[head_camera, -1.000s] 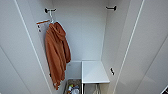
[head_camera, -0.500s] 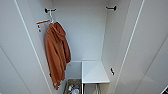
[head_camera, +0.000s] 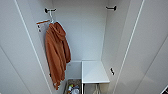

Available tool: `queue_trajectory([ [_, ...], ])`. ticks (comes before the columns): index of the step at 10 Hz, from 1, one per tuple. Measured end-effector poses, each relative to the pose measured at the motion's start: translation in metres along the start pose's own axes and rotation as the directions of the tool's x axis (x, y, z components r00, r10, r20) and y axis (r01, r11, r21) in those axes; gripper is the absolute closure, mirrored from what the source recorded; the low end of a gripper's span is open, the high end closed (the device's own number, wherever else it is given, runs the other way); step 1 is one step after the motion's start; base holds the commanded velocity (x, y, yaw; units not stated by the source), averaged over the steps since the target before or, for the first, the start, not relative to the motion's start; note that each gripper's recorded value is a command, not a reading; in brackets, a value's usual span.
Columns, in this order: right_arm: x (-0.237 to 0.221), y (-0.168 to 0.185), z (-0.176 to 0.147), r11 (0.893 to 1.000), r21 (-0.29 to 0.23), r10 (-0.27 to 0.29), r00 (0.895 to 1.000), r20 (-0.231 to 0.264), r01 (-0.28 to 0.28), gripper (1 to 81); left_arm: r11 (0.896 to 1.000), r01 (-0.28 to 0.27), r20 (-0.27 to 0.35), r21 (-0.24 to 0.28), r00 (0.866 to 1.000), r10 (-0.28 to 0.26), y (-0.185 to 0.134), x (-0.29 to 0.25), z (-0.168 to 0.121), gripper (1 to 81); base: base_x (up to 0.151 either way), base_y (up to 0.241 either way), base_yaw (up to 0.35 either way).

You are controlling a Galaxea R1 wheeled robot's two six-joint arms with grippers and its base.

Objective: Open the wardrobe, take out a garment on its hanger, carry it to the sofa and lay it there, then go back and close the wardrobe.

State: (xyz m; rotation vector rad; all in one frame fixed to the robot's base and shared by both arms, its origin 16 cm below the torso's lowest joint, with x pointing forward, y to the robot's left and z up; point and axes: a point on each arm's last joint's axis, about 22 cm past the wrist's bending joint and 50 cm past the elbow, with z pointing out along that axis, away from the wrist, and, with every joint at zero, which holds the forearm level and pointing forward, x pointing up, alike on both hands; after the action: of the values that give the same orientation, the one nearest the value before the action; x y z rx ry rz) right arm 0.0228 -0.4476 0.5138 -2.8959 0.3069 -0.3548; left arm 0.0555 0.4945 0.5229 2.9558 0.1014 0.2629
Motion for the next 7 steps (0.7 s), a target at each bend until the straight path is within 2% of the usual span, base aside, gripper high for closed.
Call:
queue_trajectory([
  [1,0.040,0.011,-0.001,1.000,-0.020,0.013,0.997,-0.072,-0.014,1.0,0.998,0.041,-0.061,0.045,0.997,-0.038,-0.038,0.020,-0.026,1.0,0.000,0.000,0.000],
  [2,0.070,0.018,-0.003,0.999,-0.031,0.037,0.990,-0.138,-0.041,1.0,0.994,0.076,-0.114,0.073,0.991,-0.068,-0.065,0.038,-0.047,1.0,0.000,0.000,0.000],
  [4,0.103,0.030,-0.001,0.992,-0.047,0.108,0.975,-0.195,-0.119,1.0,0.984,0.155,-0.206,0.087,0.969,-0.135,-0.093,0.084,-0.070,1.0,0.000,0.000,0.000],
  [5,0.121,0.042,-0.001,0.983,-0.060,0.157,0.963,-0.218,-0.174,1.0,0.980,0.189,-0.270,0.067,0.949,-0.164,-0.092,0.121,-0.072,1.0,0.000,0.000,0.000],
  [6,0.162,0.054,-0.004,0.970,-0.060,0.209,0.938,-0.277,-0.234,1.0,0.972,0.229,-0.321,0.055,0.926,-0.200,-0.097,0.156,-0.076,1.0,0.000,0.000,0.000],
  [7,0.209,0.064,-0.012,0.950,-0.039,0.277,0.896,-0.347,-0.309,1.0,0.962,0.265,-0.346,0.066,0.910,-0.227,-0.109,0.180,-0.083,1.0,0.000,0.000,0.000],
])
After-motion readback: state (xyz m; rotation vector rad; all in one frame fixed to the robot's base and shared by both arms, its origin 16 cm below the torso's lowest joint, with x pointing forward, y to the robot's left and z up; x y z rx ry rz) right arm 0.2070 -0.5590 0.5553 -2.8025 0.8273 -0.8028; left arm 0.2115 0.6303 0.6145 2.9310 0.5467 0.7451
